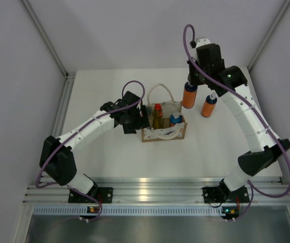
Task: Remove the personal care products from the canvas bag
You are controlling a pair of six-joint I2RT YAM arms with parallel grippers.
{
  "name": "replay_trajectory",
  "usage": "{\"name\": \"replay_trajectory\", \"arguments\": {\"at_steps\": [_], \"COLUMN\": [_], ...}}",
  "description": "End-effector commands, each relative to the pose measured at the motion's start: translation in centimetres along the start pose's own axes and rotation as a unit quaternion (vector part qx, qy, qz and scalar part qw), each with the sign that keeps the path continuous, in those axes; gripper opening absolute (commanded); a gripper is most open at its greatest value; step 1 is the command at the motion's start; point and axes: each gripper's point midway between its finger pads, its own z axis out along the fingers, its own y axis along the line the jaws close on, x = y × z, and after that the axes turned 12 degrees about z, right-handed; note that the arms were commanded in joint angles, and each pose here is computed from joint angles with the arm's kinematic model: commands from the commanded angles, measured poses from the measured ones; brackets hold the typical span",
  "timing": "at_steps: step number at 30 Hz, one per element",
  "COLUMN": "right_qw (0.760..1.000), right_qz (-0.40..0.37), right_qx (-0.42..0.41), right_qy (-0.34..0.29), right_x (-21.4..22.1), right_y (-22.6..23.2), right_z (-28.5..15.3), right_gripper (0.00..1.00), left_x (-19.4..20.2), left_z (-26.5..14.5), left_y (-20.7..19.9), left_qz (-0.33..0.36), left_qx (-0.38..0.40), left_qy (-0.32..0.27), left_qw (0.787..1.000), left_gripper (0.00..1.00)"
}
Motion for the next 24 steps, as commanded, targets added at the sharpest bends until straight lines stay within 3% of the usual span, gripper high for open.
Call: {"name": "replay_trajectory", "arguments": {"at_steps": [1,9,24], "right_qw": [0.996,0.991,0.993], "right_qz": [0.046,0.091,0.102], "right_qx": [0.011,0.026,0.034], "right_qy": [-0.077,-0.097,-0.05], "right_x": [-3.1,-2.0,4.9], "right_y": [-1.6,-4.4,-7.0], "right_z": [-1.3,1.7,9.6], "right_gripper": [0.0,0.0,0.0], "left_x": [-0.4,-0.3,-0.9], "left_z": [-0.4,-0.6,-0.9], "left_y": [-0.8,-0.8,-1.3], "left_qz": [0.002,0.003,0.01], "left_qx": [0.013,0.014,0.021], "left_qy": [0.0,-0.002,-0.008], "left_qw": [1.0,1.0,1.0], "left_gripper": [0.8,0.8,0.8]}}
